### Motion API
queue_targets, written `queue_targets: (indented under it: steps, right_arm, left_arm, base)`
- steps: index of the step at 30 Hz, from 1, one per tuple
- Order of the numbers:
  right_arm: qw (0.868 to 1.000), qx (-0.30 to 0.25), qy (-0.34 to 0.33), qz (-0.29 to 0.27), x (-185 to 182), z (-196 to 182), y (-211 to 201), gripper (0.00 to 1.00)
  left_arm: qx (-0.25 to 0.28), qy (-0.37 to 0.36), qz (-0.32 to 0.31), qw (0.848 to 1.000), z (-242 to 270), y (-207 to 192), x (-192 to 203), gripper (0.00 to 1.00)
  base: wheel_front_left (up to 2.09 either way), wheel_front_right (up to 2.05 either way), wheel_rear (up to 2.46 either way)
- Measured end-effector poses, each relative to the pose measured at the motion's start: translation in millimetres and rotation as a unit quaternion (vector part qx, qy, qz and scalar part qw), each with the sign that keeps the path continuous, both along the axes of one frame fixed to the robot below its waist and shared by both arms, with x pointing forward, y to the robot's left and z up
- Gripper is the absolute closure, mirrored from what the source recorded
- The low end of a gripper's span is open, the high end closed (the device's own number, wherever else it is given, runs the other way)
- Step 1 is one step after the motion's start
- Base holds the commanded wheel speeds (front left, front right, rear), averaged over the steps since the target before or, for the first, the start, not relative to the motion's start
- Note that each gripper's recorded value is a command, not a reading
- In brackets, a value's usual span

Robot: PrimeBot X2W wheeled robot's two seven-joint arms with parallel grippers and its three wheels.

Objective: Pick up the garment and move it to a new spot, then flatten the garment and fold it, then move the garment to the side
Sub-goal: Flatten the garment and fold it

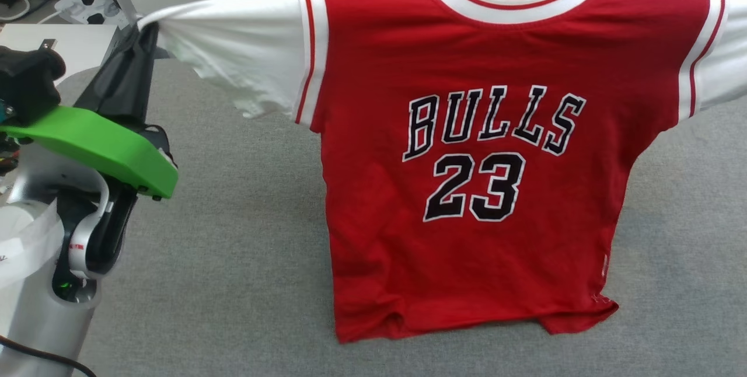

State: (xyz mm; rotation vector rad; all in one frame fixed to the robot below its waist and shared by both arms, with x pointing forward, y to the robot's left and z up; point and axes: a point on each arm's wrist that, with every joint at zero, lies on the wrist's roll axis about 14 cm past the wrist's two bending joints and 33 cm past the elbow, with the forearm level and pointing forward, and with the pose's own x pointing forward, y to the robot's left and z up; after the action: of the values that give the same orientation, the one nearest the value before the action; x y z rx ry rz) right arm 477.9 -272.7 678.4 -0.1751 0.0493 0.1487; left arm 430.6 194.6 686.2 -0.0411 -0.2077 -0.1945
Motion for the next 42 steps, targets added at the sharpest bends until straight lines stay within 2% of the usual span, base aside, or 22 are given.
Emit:
queue_targets:
  steps: [11,15,19,24,25,32,36,42]
  right_arm:
    - [0.998,0.011,-0.061,0.008,-12,37,2,1.00]
    - [0.997,0.012,-0.082,0.008,-4,47,2,1.00]
    - [0.993,0.020,-0.120,0.010,13,63,5,1.00]
    - [0.989,0.027,-0.146,0.007,46,68,6,1.00]
    - [0.986,0.027,-0.162,0.007,71,73,9,1.00]
    - [0.984,0.031,-0.176,-0.008,138,65,9,1.00]
    - [0.983,0.043,-0.179,-0.020,175,52,8,1.00]
    - [0.980,0.049,-0.186,-0.041,219,31,2,1.00]
  left_arm:
    - [0.018,-0.108,0.010,0.994,63,9,-4,1.00]
    - [-0.004,-0.122,0.001,0.993,76,12,4,1.00]
    - [0.018,-0.128,0.003,0.992,84,21,25,1.00]
    - [0.046,-0.141,-0.003,0.989,96,24,60,1.00]
    - [0.061,-0.146,-0.001,0.987,100,27,87,1.00]
    - [0.101,-0.143,0.007,0.985,91,29,161,1.00]
    - [0.112,-0.140,0.013,0.984,78,30,203,1.00]
    - [0.098,-0.163,0.021,0.982,64,27,253,1.00]
  base:
    - [0.00,0.00,0.00]
    - [0.00,0.00,0.00]
    - [0.00,0.00,0.00]
    - [0.00,0.00,0.00]
    - [0.00,0.00,0.00]
    - [0.00,0.00,0.00]
    - [0.00,0.00,0.00]
    - [0.00,0.00,0.00]
